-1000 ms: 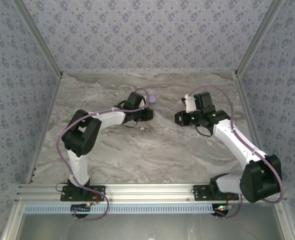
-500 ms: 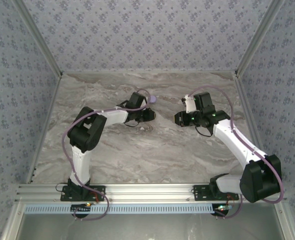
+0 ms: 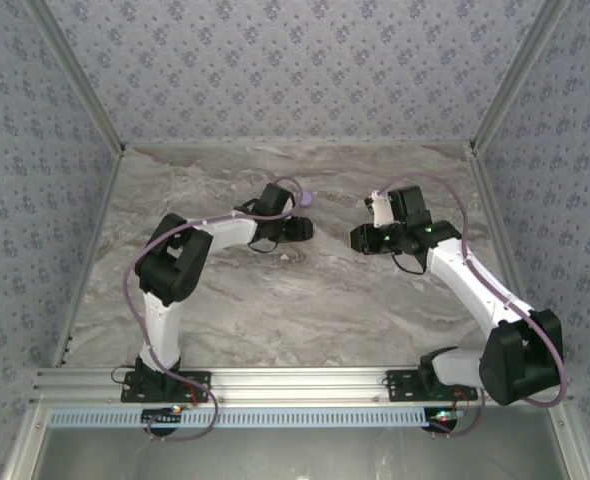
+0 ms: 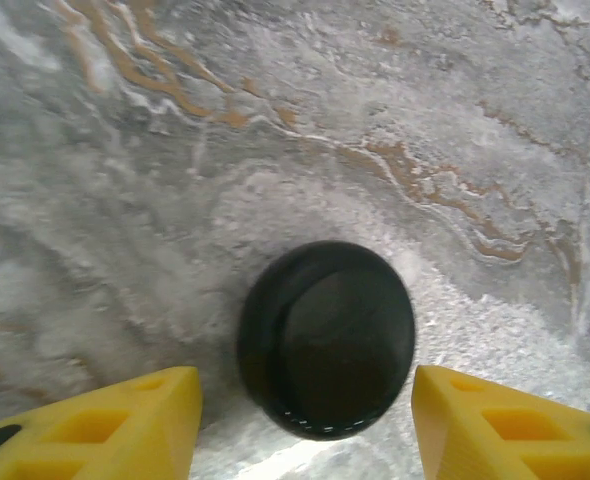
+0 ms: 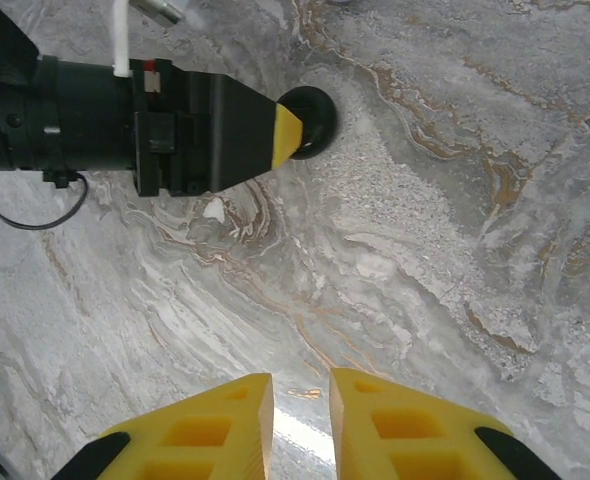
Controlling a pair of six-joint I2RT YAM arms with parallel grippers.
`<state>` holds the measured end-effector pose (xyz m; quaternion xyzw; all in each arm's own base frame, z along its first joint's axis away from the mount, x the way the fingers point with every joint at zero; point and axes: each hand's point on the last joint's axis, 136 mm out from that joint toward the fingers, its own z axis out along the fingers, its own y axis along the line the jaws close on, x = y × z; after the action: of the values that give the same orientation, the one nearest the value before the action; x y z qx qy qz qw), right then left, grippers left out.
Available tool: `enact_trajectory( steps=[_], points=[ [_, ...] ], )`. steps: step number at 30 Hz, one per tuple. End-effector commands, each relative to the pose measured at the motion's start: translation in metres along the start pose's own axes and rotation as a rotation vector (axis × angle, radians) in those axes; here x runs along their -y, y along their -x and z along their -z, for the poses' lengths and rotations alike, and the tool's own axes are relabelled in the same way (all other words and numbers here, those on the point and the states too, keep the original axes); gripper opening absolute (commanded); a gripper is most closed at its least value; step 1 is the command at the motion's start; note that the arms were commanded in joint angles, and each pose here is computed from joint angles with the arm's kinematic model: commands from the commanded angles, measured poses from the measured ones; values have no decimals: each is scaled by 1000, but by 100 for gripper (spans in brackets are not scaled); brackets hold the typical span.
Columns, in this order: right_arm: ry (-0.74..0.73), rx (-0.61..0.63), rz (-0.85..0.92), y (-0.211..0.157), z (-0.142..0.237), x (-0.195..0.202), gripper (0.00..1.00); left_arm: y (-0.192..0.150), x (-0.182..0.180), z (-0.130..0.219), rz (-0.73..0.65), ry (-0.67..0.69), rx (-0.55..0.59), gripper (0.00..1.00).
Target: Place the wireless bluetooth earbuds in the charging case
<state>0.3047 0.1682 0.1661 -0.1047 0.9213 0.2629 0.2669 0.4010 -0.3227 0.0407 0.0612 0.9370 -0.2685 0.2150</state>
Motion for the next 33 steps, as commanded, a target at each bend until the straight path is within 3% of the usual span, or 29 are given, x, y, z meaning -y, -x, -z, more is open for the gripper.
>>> enact_trajectory(
  steps=[1,8,13,24,33],
  points=[
    [-55,-31,-7,-9,-2,14,24,11,-8,32,-57,79,52,60],
    [-173,17,-10,-5,5,36,28,12,-17,83,-132,178,126,61],
    [-352,101,-8,4,18,65,32,7,-31,128,-164,267,192,62],
    [-635,279,-35,22,49,121,40,-2,-84,201,-176,454,323,68],
    [-798,370,-89,24,68,164,61,5,-142,244,-187,655,453,73]
  ],
)
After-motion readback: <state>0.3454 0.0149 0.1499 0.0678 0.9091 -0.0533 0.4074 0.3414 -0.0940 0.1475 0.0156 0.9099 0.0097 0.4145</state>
